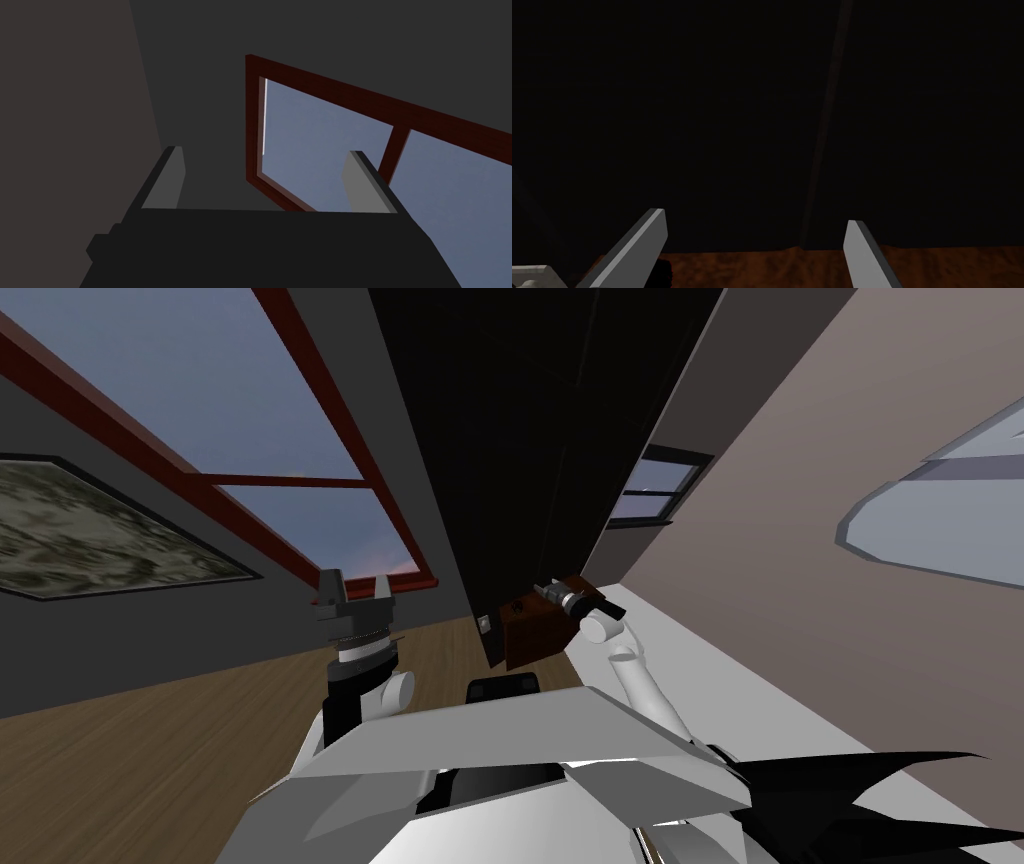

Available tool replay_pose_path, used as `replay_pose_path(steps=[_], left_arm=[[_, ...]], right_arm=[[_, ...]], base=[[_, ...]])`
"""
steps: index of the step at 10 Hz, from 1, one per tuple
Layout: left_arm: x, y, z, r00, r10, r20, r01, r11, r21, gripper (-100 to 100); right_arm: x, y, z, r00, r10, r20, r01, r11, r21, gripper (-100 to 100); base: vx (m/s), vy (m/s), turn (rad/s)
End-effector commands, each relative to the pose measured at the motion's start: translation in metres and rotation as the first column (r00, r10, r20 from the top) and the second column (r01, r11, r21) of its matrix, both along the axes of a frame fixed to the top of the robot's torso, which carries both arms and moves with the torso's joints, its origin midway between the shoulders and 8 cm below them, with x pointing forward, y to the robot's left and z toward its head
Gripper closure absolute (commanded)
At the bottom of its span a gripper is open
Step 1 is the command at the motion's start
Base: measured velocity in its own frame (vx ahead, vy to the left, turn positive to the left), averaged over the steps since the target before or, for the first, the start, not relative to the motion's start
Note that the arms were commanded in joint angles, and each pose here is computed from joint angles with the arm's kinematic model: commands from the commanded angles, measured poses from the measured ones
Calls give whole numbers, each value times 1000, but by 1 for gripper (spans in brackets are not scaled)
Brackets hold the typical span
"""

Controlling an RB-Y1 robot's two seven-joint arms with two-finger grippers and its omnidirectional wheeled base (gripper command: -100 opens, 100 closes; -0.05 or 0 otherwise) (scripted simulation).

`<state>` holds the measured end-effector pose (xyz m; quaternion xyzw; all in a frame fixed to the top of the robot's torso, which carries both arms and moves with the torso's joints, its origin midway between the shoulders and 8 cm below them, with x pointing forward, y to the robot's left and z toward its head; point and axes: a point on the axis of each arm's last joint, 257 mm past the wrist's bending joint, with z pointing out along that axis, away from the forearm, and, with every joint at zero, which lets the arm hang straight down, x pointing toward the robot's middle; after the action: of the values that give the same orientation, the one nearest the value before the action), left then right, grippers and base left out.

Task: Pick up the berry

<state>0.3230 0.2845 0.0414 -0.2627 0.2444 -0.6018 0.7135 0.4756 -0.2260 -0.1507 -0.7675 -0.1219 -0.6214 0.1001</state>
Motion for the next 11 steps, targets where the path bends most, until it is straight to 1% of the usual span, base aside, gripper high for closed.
replay_pose_path(steps=[1, 2, 3, 4, 5, 6, 7, 8, 9, 10, 11], left_arm=[[0, 0, 0, 1000, 0, 0, 0, 1000, 0, 0], [0, 0, 0, 1000, 0, 0, 0, 1000, 0, 0], [0, 0, 0, 1000, 0, 0, 0, 1000, 0, 0], [0, 0, 0, 1000, 0, 0, 0, 1000, 0, 0], [0, 0, 0, 1000, 0, 0, 0, 1000, 0, 0], [0, 0, 0, 1000, 0, 0, 0, 1000, 0, 0], [0, 0, 0, 1000, 0, 0, 0, 1000, 0, 0], [0, 0, 0, 1000, 0, 0, 0, 1000, 0, 0], [0, 0, 0, 1000, 0, 0, 0, 1000, 0, 0], [0, 0, 0, 1000, 0, 0, 0, 1000, 0, 0], [0, 0, 0, 1000, 0, 0, 0, 1000, 0, 0]], right_arm=[[-3, 0, -13, 997, 10, -72, -7, 999, 47, -100], [-3, 0, -13, 997, 6, -79, -1, 998, 68, -100], [-6, -1, -24, 990, 18, -139, -5, 995, 97, -100], [-7, -1, -24, 988, 13, -151, 5, 992, 122, -100], [-11, -2, -36, 977, 25, -211, 7, 989, 150, -100], [-11, -2, -36, 975, 21, -219, 17, 985, 171, -100], [-16, -4, -46, 960, 32, -277, 23, 981, 195, -100], [-16, -4, -46, 958, 28, -285, 35, 976, 216, -100], [-22, -6, -56, 940, 38, -340, 46, 970, 237, -100], [-22, -6, -56, 937, 35, -348, 60, 964, 257, -100], [-28, -8, -66, 915, 44, -400, 76, 958, 278, -100]], base=[[31, 33, -57], [30, 39, -35], [28, 51, -64], [25, 45, -39], [40, 53, -65], [30, 44, -35], [27, 56, -61], [27, 52, -32], [45, 58, -50], [31, 49, -35], [23, 64, -61]])
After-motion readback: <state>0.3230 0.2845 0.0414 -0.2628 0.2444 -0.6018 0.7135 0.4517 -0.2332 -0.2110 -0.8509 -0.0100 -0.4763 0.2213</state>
